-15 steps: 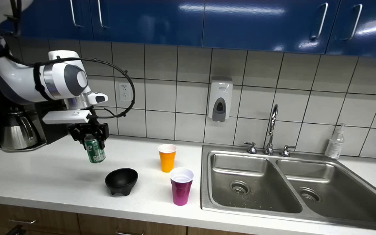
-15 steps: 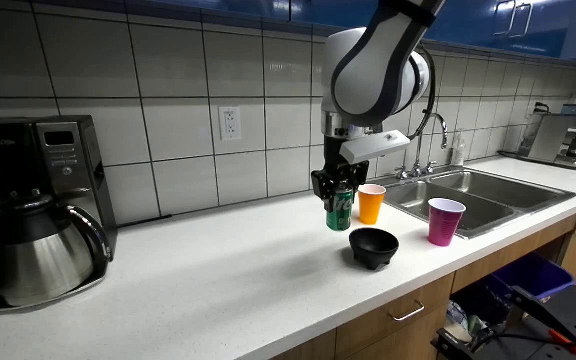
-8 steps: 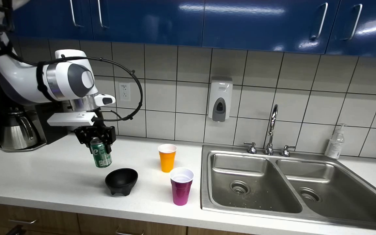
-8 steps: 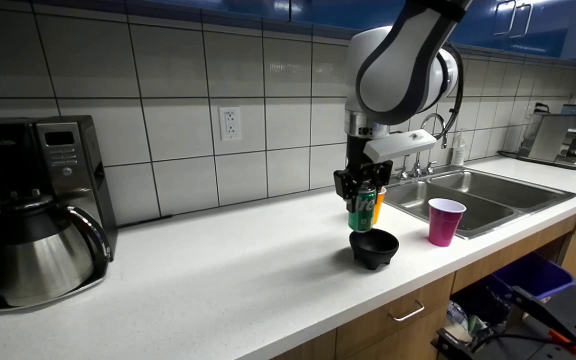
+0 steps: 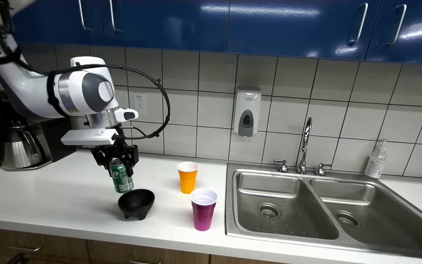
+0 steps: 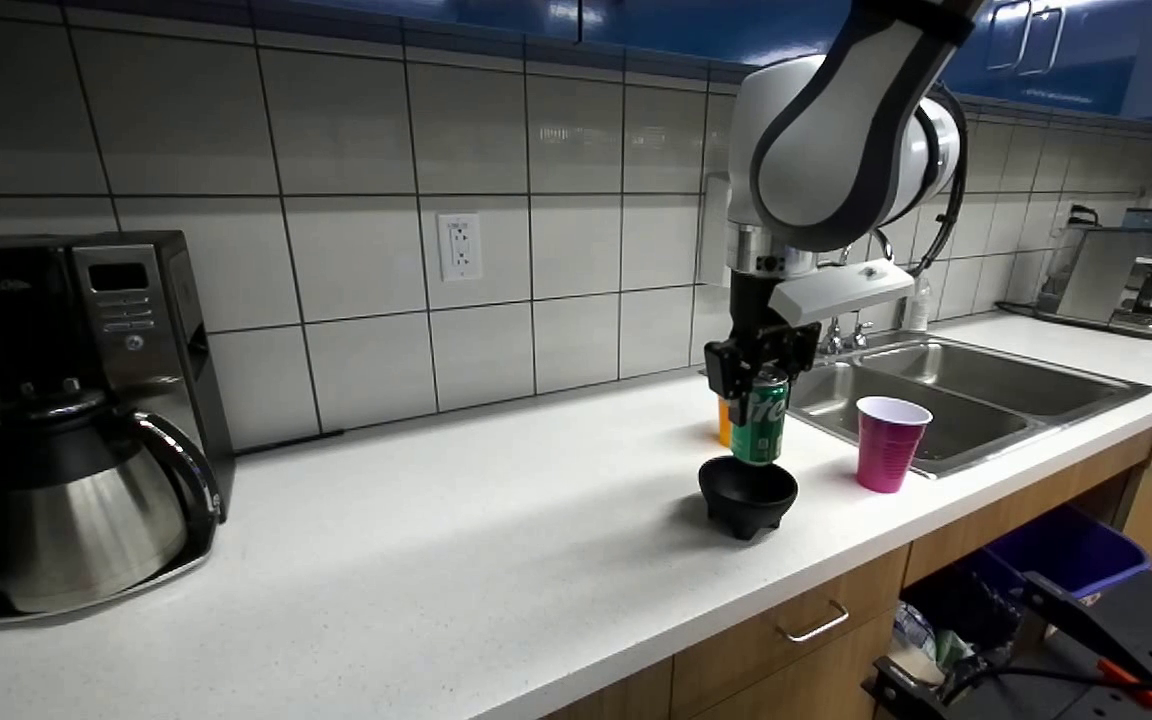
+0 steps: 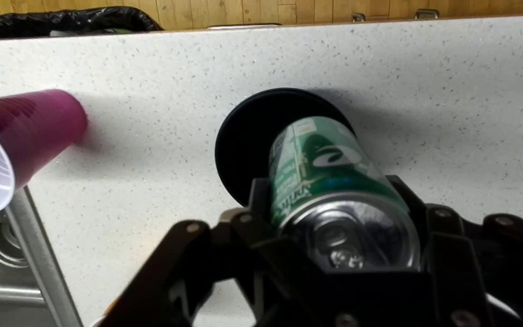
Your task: Put the green can in the bowl
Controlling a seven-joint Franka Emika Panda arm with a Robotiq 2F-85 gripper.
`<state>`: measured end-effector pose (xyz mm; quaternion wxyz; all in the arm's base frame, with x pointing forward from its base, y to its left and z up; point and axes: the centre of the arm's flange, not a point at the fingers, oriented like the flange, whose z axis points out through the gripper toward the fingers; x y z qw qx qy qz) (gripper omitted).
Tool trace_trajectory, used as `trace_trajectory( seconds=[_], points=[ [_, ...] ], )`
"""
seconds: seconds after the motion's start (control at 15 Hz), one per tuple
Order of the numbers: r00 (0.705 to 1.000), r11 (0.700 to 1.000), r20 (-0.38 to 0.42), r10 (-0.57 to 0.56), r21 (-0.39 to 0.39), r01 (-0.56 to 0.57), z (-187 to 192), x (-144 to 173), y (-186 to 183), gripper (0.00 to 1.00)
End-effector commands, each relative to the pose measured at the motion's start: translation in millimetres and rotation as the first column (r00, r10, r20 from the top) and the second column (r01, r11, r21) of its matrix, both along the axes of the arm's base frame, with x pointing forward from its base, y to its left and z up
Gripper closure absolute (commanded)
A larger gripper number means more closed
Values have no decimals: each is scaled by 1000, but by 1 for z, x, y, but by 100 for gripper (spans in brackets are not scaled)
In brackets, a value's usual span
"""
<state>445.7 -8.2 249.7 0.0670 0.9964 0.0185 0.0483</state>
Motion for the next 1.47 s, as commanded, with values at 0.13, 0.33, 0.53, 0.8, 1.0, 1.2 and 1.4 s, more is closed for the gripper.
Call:
trace_trajectory(
  seconds=[0.13, 0.33, 0.53, 0.8, 1.0, 1.2, 1.4],
  points=[
    [999, 999, 26, 37, 3, -38, 2, -12, -20, 62],
    [998, 999, 42, 50, 7, -50, -2, -5, -22, 62],
    [997, 998, 48, 65, 15, -66, -10, 2, -23, 62],
    [996, 996, 40, 83, 20, -84, -23, 6, -24, 62],
    [995, 996, 37, 90, 20, -91, -35, 10, -27, 62],
    [996, 996, 34, 87, 25, -88, -46, 16, -33, 62],
    [996, 995, 24, 90, 32, -91, -57, 22, -37, 62]
  ],
)
